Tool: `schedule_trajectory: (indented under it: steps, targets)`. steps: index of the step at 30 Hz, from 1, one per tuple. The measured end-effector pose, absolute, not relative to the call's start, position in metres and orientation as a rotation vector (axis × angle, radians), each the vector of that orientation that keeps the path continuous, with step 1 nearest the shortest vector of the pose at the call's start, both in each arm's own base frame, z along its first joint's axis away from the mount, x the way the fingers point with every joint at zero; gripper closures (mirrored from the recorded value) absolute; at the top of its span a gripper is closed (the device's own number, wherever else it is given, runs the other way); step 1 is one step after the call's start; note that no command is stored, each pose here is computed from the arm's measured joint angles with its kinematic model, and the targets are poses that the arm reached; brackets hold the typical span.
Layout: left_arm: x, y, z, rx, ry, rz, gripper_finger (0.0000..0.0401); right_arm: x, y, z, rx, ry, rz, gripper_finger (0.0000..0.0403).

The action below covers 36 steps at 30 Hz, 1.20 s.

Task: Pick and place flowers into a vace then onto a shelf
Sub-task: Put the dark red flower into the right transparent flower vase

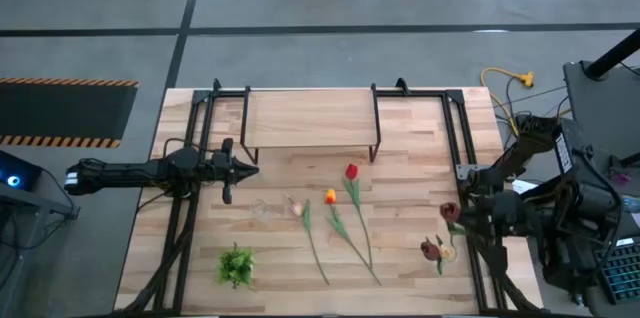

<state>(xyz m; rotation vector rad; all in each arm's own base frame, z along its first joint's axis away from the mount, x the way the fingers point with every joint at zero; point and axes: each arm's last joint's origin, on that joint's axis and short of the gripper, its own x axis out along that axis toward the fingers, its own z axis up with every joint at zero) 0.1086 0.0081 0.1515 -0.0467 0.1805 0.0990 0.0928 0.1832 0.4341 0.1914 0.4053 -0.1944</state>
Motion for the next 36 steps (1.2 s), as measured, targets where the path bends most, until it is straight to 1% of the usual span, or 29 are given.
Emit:
schedule_trajectory:
  steps: [10, 17, 23, 29, 36]
  targets:
    - [0.109, 0.008, 0.152, -0.047, 0.18, 0.099, 0.0396, 0.091, 0.176, 0.439, 0.215, 0.376, -0.198, 0.0394]
    - [0.109, 0.008, 0.152, -0.047, 0.18, 0.099, 0.0396, 0.093, 0.183, 0.429, 0.161, 0.378, -0.211, 0.0394]
    - [0.109, 0.008, 0.151, -0.047, 0.181, 0.099, 0.0396, 0.094, 0.187, 0.412, 0.143, 0.393, -0.232, 0.0394]
    - [0.109, 0.008, 0.151, -0.047, 0.181, 0.099, 0.0396, 0.09, 0.193, 0.393, 0.181, 0.425, -0.239, 0.0394]
    - [0.109, 0.008, 0.151, -0.047, 0.181, 0.099, 0.0396, 0.085, 0.2, 0.36, 0.139, 0.469, -0.258, 0.0394]
